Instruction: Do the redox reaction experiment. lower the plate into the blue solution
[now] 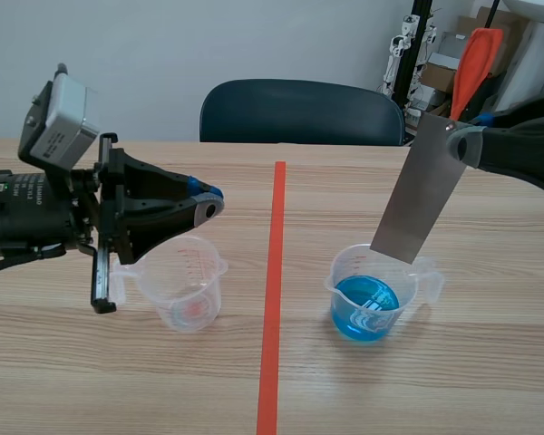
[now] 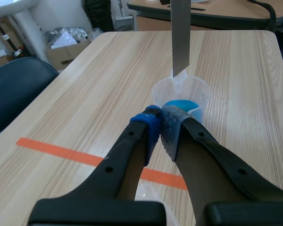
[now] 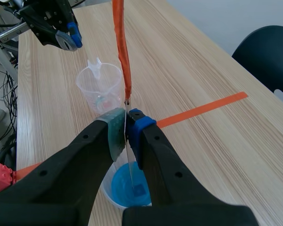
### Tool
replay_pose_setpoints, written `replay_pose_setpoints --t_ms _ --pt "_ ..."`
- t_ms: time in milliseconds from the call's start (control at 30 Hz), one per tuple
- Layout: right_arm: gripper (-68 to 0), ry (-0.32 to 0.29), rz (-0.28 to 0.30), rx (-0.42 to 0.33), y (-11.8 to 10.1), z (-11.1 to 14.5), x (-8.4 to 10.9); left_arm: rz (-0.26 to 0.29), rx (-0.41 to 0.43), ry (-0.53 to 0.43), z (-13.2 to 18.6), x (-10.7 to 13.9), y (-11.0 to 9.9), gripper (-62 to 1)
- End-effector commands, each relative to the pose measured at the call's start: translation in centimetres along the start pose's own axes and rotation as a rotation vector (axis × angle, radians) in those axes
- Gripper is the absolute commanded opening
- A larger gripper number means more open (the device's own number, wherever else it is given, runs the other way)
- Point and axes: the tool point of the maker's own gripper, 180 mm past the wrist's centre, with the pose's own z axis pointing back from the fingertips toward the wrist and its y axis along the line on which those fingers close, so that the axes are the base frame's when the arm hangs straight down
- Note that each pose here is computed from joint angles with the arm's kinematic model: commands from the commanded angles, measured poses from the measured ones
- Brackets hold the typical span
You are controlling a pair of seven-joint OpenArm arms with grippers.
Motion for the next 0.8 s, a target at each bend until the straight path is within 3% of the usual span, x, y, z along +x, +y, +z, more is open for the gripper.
replay_pose_setpoints --t_ms 0,333,533,767 --pt "-66.9 -0.029 0.012 -0.018 -0.8 0.3 1.1 0.013 0.028 -0.016 1.1 0.0 -0.2 -58.0" --pt "-66.9 -0.026 -0.019 -0.053 -2.1 0.0 -0.5 0.082 0.163 0.015 7.6 -2.7 -2.0 -58.0" --pt "-66.9 -0.009 -0.021 -0.045 -2.1 -0.8 -1.5 0.181 0.265 0.018 11.5 -5.4 -4.2 -58.0" --pt "-66.9 0.012 -0.027 -0.019 -1.3 -1.7 -2.5 0.251 0.422 0.026 16.1 -8.6 -6.8 -58.0"
